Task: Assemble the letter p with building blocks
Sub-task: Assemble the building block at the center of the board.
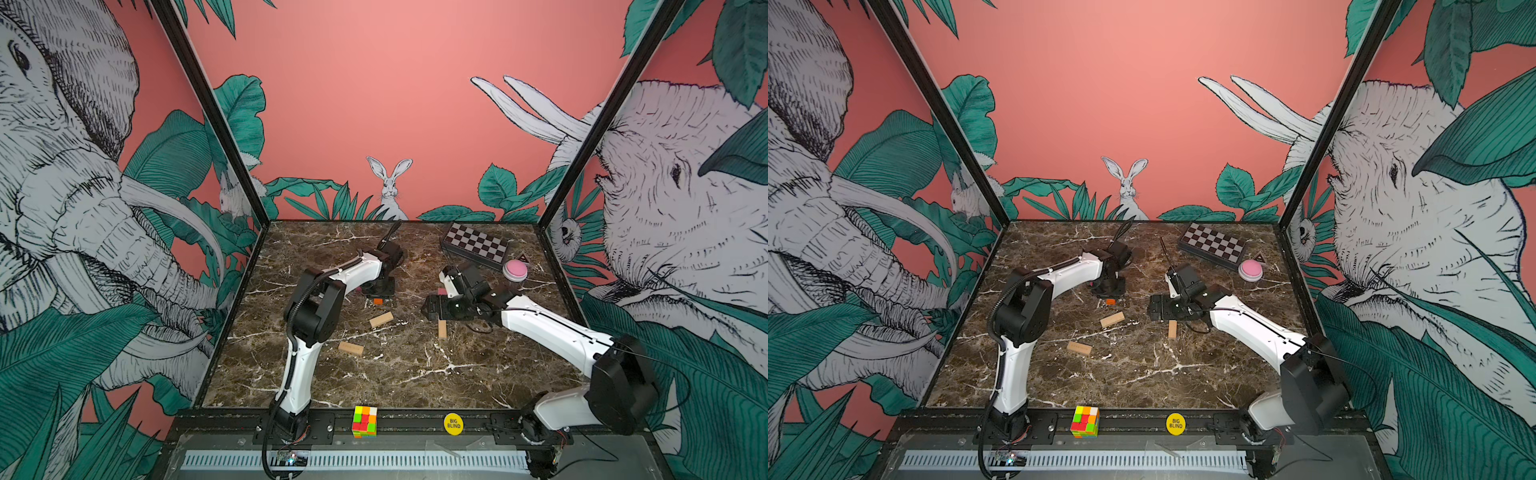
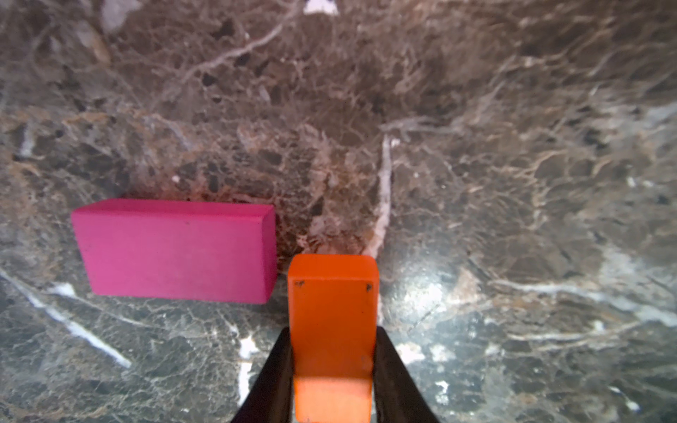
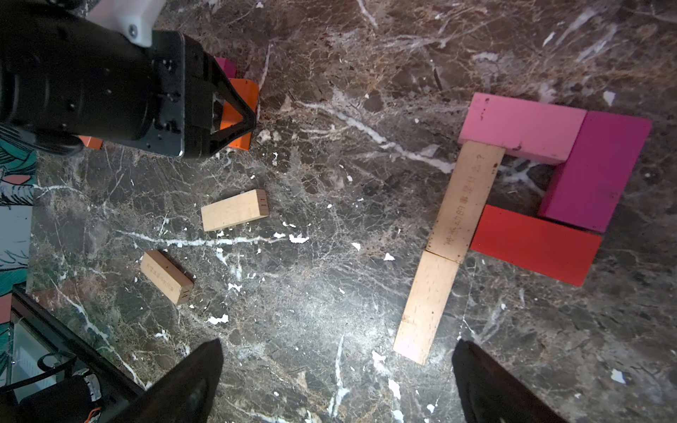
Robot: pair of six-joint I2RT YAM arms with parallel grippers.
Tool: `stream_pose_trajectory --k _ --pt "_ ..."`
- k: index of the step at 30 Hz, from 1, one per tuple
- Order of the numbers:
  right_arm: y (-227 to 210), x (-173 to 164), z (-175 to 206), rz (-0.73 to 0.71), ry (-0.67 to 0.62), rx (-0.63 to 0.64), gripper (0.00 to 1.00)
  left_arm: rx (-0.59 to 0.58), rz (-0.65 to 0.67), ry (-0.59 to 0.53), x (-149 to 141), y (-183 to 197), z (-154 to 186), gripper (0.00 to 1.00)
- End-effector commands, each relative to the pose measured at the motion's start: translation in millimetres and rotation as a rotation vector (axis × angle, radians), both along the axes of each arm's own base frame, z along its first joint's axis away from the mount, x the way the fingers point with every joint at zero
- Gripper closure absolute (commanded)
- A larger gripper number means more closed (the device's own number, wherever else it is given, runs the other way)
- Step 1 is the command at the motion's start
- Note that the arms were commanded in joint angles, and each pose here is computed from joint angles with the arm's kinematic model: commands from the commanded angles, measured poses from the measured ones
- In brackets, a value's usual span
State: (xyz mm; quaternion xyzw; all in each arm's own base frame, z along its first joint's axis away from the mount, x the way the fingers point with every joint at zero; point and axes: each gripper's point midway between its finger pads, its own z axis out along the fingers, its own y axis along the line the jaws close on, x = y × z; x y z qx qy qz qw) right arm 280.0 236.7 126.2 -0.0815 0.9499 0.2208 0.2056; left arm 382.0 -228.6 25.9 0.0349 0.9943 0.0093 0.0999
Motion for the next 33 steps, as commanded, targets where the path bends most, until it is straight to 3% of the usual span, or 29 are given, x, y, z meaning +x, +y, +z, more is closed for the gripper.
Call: stream_pose_trajectory --k 1,9,14,20,33 --pt "1.7 3.9 3.0 -0.009 -0.015 0.021 0.02 0.005 0.029 0.028 -4.3 5.1 2.1 0.74" --pt "3.3 4.3 0.0 -0.006 -0.011 0.025 0.02 0.007 0.038 0.027 -9.2 8.8 3.6 0.57" --pt "4.1 4.7 -0.8 -0.006 -0.009 0.028 0.02 0.013 0.041 0.035 -13.0 11.6 2.0 0.53" --pt "4.4 4.5 -2.2 -0.004 -0.007 0.028 0.02 0.006 0.045 0.040 -20.2 13.9 3.4 0.54" --pt "6.2 4.4 -4.2 -0.002 -0.001 0.034 0.02 0.006 0.037 0.044 -25.1 11.2 1.0 0.64"
